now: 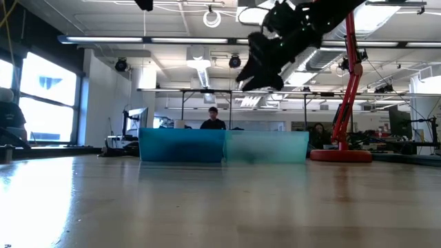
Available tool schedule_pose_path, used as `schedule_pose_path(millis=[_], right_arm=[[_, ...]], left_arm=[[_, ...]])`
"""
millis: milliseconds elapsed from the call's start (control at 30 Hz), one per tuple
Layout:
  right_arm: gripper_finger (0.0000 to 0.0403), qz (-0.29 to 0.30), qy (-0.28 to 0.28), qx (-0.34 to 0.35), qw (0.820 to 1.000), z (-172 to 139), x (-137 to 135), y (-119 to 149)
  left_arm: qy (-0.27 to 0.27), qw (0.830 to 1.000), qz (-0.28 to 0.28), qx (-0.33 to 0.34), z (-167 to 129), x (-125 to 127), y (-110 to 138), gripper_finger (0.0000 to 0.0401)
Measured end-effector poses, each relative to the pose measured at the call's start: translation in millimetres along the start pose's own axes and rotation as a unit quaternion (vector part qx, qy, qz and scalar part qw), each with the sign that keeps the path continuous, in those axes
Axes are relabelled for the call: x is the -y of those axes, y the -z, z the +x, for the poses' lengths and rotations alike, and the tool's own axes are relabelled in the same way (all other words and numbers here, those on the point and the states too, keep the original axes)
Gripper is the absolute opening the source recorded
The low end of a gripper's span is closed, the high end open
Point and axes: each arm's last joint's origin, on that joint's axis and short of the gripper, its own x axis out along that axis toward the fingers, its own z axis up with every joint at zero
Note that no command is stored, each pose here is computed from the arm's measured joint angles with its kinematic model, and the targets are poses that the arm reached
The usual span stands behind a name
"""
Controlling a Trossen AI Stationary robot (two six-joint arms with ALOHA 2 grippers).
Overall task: Pick & Place USB Port
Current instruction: Put the black USB cable into the green bin
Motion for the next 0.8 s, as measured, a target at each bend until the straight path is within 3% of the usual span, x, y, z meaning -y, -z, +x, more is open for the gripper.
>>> schedule_pose_path(millis=[200, 367, 800], right_arm=[[0.0209, -0.033, -0.054, 0.054, 0.997, -32, -30, -14], [0.0209, -0.06, -0.08, 0.081, 0.992, -53, -55, -18], [0.0209, -0.087, -0.104, 0.093, 0.986, -67, -90, -13]], left_arm=[[-0.001, 0.998, -0.066, 0.009, -7, -31, 20, 0.0067], [-0.021, 0.998, -0.057, 0.008, -9, -42, 27, 0.0079], [-0.083, 0.992, -0.084, -0.039, 4, -78, 39, 0.0266]])
